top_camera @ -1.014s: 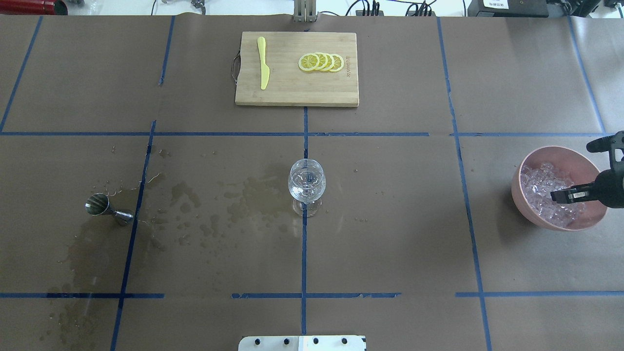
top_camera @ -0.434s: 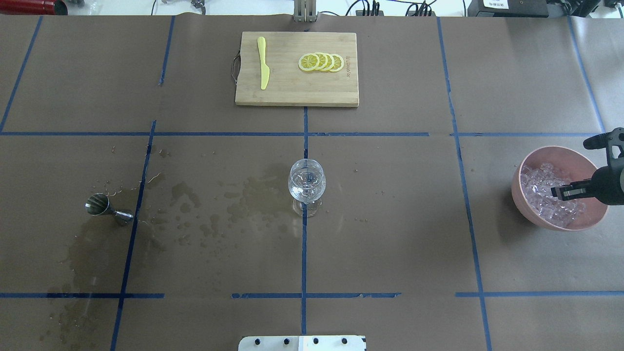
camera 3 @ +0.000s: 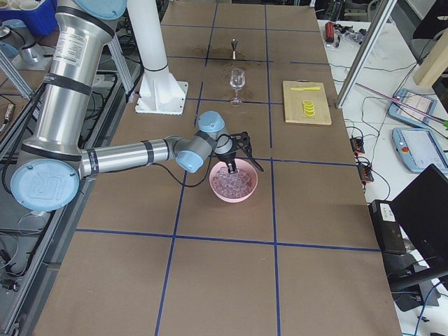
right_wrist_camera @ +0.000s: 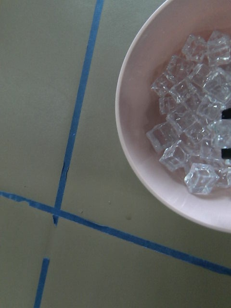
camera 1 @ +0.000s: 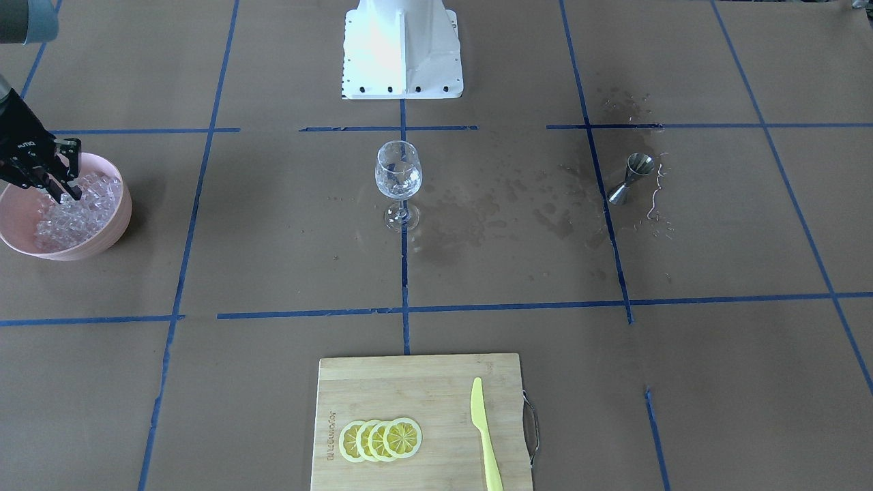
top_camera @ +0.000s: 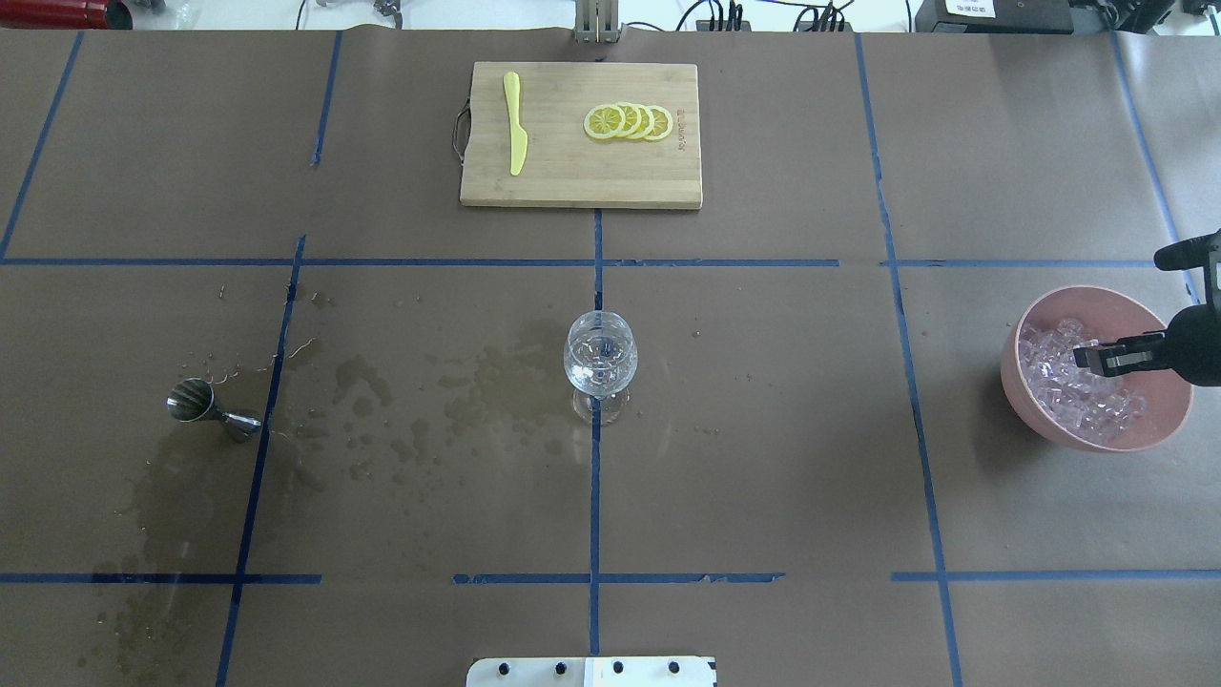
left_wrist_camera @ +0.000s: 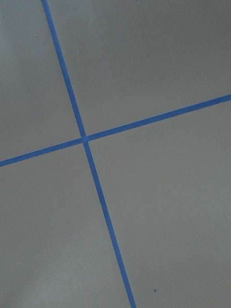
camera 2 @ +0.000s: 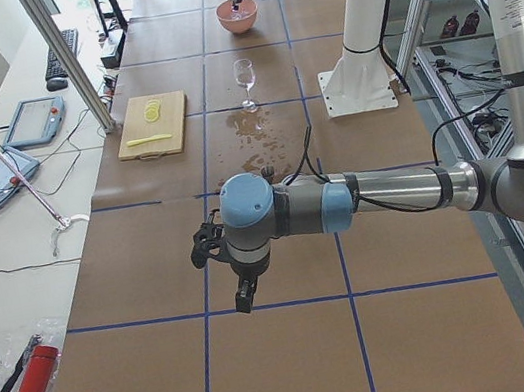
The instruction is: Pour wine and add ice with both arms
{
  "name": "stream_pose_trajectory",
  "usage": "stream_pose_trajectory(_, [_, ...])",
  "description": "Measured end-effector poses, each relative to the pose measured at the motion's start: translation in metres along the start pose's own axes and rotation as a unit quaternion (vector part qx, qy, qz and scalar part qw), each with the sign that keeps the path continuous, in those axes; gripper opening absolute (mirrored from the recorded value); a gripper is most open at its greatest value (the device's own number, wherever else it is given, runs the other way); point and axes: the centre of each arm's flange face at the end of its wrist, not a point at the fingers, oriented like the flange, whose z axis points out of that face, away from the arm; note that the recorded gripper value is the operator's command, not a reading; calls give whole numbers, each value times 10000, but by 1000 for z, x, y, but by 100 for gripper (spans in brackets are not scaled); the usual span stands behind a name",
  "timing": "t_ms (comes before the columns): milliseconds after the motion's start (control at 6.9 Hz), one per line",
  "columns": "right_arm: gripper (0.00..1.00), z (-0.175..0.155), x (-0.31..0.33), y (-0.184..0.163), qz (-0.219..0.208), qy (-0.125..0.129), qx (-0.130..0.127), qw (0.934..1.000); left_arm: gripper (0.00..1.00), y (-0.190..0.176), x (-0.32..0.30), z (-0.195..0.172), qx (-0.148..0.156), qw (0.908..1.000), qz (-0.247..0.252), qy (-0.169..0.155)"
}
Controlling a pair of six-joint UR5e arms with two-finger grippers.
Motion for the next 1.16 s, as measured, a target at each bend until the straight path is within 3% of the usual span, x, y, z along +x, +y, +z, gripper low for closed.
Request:
stream_pose_trajectory(290, [0,-21,-32,-29,-16,-241,54,9997,100,0,-1,2,-26,10000,-16,-1])
stream_pose_trajectory(869, [0,-78,-215,-149,322,-133,-261,9991,100,0,1,0,-4,10000,8,-11])
stream_pose_trajectory(1159, [0,-85,-332,-160,753,-14,-259,9968,100,-2,1,-1,11,10000,23,-15])
